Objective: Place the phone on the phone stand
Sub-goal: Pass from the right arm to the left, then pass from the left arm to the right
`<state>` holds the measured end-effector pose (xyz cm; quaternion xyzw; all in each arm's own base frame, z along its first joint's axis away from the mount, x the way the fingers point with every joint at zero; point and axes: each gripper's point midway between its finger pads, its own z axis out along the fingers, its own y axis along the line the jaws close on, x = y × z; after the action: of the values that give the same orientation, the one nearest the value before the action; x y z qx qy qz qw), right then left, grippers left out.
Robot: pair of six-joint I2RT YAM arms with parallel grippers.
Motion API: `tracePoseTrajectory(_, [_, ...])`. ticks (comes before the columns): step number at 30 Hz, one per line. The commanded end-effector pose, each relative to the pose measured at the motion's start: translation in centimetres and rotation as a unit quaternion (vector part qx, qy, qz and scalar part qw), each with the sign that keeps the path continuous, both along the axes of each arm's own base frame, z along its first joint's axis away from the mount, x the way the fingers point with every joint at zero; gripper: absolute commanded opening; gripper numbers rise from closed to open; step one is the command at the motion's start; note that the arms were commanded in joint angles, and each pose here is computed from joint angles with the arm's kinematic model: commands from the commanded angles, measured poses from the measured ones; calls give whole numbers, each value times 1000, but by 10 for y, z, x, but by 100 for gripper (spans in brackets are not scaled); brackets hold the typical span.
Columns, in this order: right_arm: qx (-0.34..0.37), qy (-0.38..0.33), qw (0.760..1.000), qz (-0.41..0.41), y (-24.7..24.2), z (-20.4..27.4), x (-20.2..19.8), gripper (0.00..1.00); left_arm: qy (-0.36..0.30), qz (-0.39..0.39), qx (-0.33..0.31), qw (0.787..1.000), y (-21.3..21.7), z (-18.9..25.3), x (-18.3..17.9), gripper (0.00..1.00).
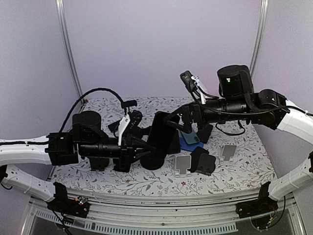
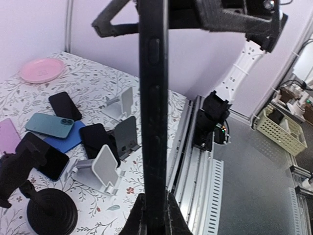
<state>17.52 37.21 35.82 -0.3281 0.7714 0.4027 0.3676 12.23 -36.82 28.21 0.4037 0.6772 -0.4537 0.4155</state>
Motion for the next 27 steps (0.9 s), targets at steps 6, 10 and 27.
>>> tracePoseTrajectory(6, [147,19,976,-157,-24,44,33,98,-45,136,-21,989,-6,29,43,0])
tracePoseTrajectory(10, [135,17,974,-179,-19,41,40,98,-54,141,-17,988,-13,33,42,0])
tracePoseTrajectory(27, [120,22,972,-200,-7,24,44,95,-62,165,-6,984,-28,34,49,0])
